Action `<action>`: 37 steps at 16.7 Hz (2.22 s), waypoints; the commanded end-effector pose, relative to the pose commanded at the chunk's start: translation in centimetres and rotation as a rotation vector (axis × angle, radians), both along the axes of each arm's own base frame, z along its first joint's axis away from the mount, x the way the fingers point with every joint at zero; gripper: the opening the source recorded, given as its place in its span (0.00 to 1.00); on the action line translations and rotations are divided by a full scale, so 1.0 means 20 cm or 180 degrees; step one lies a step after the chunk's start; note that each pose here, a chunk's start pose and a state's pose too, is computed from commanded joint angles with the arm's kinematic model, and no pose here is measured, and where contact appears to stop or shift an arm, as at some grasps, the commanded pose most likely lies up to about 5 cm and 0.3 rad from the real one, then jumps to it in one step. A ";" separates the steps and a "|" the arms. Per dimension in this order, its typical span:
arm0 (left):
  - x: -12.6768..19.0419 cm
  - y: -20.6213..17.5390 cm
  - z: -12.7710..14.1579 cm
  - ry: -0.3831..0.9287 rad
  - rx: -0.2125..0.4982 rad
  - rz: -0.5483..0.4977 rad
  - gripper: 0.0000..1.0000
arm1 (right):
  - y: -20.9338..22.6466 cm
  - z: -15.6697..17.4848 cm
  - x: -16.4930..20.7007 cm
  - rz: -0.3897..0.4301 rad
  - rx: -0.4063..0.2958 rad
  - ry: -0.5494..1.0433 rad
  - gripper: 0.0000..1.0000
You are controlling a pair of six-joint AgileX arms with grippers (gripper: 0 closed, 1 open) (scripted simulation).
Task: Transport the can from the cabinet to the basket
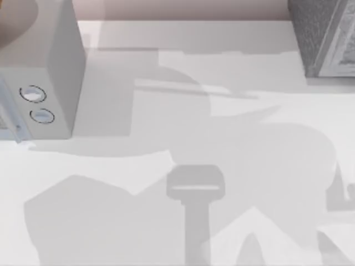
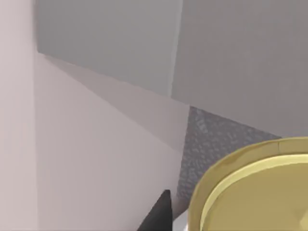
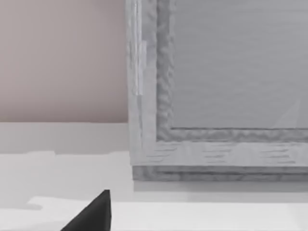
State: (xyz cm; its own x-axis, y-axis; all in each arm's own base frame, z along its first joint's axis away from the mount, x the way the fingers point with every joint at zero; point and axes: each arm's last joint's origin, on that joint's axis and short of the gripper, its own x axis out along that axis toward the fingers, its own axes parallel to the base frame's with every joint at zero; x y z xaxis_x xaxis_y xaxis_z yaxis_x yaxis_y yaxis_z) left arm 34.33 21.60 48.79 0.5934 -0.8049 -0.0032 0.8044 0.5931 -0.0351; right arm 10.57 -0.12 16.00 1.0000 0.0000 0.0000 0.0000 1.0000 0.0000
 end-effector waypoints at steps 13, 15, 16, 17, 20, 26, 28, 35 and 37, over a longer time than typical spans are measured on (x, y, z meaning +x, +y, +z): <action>0.31 0.06 0.02 -0.0167 -0.0295 0.0079 0.00 | 0.00 0.00 0.00 0.0000 0.0000 0.0000 1.00; 0.35 0.06 -0.02 -0.0153 -0.0281 0.0176 0.00 | 0.00 0.00 0.00 0.0000 0.0000 0.0000 1.00; 0.36 0.05 -0.05 -0.0137 -0.0260 0.0226 0.00 | 0.00 0.00 0.00 0.0000 0.0000 0.0000 1.00; 0.37 0.04 -0.08 -0.0115 -0.0229 0.0274 0.00 | 0.00 0.00 0.00 0.0000 0.0000 0.0000 1.00; 0.38 0.01 -0.16 -0.0021 -0.0085 0.0391 0.00 | 0.00 0.00 0.00 0.0000 0.0000 0.0000 1.00; 0.32 -0.09 -0.31 0.0209 0.0303 0.0425 0.00 | 0.00 0.00 0.00 0.0000 0.0000 0.0000 1.00; 0.29 -0.11 -0.34 0.0269 0.0410 0.0393 0.00 | 0.00 0.00 0.00 0.0000 0.0000 0.0000 1.00; 0.25 -0.15 -0.38 0.0341 0.0543 0.0329 0.00 | 0.00 0.00 0.00 0.0000 0.0000 0.0000 1.00; 0.25 -0.15 -0.38 0.0341 0.0543 0.0329 0.00 | 0.00 0.00 0.00 0.0000 0.0000 0.0000 1.00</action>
State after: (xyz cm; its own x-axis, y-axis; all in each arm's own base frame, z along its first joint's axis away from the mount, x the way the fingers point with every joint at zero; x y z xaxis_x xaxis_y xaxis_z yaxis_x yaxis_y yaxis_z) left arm 39.26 18.57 41.21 0.6617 -0.7222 -0.2015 0.7361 0.6769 -0.0091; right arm 10.57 -0.12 16.00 1.0000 0.0000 0.0000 0.0000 1.0000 0.0000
